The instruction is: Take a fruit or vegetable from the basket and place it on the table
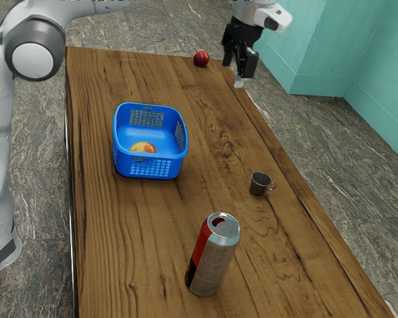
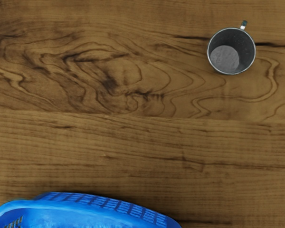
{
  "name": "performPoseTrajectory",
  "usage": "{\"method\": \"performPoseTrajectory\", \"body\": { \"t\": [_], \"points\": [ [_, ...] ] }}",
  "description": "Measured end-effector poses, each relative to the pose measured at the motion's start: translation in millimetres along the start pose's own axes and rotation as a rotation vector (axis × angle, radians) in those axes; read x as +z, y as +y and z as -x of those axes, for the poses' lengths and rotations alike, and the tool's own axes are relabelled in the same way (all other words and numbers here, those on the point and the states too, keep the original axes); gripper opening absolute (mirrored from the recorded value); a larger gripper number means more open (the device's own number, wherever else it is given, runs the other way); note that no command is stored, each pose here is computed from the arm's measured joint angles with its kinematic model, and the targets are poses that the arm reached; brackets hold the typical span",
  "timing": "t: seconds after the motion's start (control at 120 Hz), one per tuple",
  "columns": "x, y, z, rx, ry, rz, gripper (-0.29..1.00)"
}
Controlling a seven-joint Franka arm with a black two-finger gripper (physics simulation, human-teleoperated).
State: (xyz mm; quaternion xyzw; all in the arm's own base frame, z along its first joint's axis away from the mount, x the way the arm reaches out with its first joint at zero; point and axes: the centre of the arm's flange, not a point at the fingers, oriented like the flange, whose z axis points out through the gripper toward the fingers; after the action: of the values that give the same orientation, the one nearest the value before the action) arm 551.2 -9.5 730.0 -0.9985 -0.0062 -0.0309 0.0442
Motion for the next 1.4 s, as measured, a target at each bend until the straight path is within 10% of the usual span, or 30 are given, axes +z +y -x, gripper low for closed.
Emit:
{"method": "performPoseTrajectory", "body": {
  "t": [0.383,1.4],
  "points": [
    [166.8,-63.7,-4.0,-0.131,-0.208,0.085,0.70],
    [251.4,-97.9,119.8,-0.096,-0.121,0.068,0.70]
  ]
}}
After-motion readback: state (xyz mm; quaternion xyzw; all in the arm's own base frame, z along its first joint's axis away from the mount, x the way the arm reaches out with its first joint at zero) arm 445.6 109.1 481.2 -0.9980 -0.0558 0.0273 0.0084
